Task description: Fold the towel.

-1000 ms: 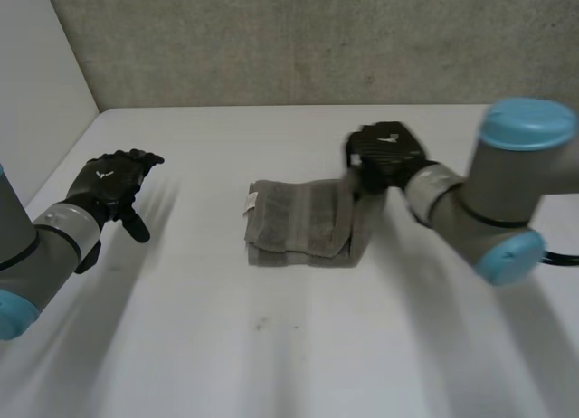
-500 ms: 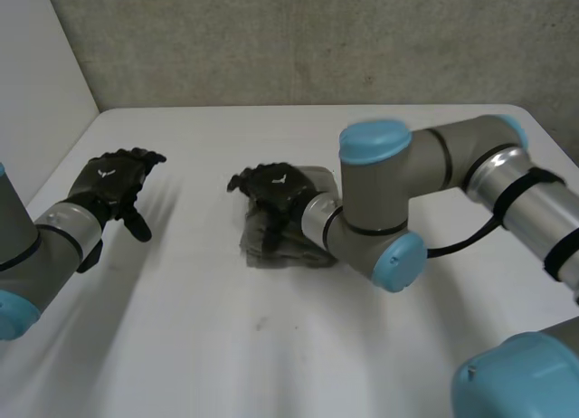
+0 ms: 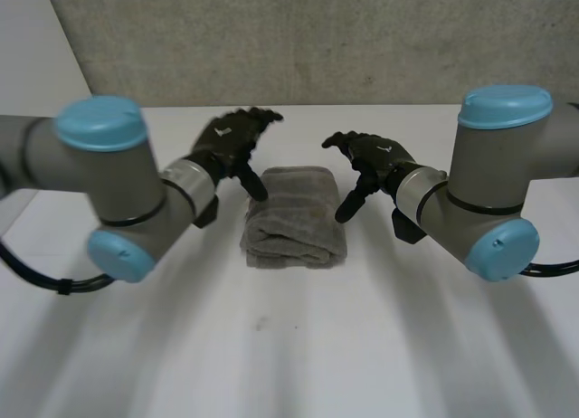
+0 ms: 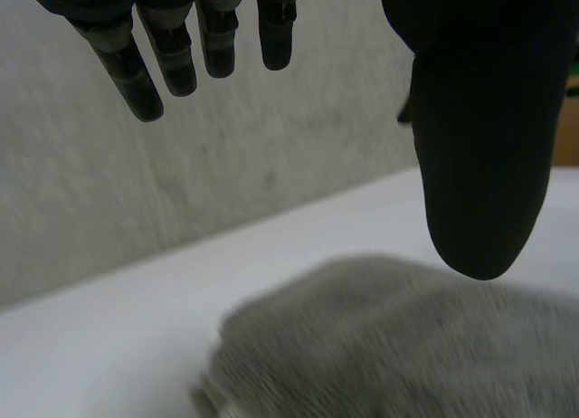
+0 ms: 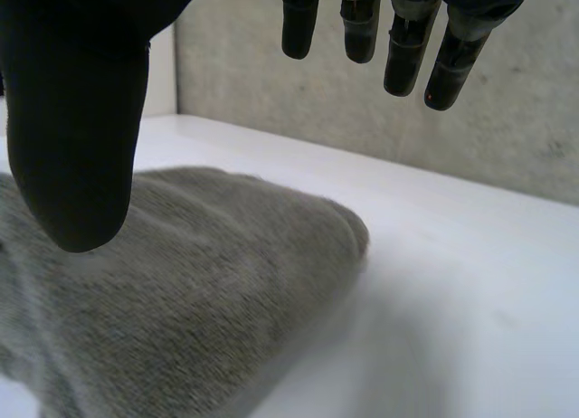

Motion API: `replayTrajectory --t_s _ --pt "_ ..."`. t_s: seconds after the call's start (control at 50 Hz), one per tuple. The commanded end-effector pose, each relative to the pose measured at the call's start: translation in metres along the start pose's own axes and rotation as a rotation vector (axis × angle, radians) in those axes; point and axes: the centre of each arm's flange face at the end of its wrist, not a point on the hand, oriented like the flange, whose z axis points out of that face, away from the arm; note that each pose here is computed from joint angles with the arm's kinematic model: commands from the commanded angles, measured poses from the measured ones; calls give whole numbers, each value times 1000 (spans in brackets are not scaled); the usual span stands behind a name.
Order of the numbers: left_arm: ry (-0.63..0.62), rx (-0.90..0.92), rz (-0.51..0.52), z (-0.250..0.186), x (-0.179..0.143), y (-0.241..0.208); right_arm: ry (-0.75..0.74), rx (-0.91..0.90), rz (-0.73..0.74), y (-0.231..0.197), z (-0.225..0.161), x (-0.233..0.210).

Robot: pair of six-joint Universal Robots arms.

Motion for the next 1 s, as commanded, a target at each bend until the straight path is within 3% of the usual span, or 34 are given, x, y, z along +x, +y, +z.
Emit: replayTrajectory --t_s 0.02,0.16,0.46,0.68,0.78,0.9,1.0 --pt "-76 -204 -19 22 -6 52 47 -90 15 22 19 7" --pt "-185 -302 -11 13 -19 74 33 -129 11 37 34 7" --pt "-186 -363 -3 -4 -16 87 -7 -169 -147 55 44 -7" --pt "-171 -134 18 -8 -9 7 -22 -37 -175 0 27 -19" --pt "-178 -28 25 -30 -6 -47 1 147 -207 -69 -6 -26" --pt "-219 39 27 -58 -17 -81 53 240 -216 -108 -41 -23" --pt "-302 103 25 -100 -37 -111 200 274 -201 -129 -83 -5"
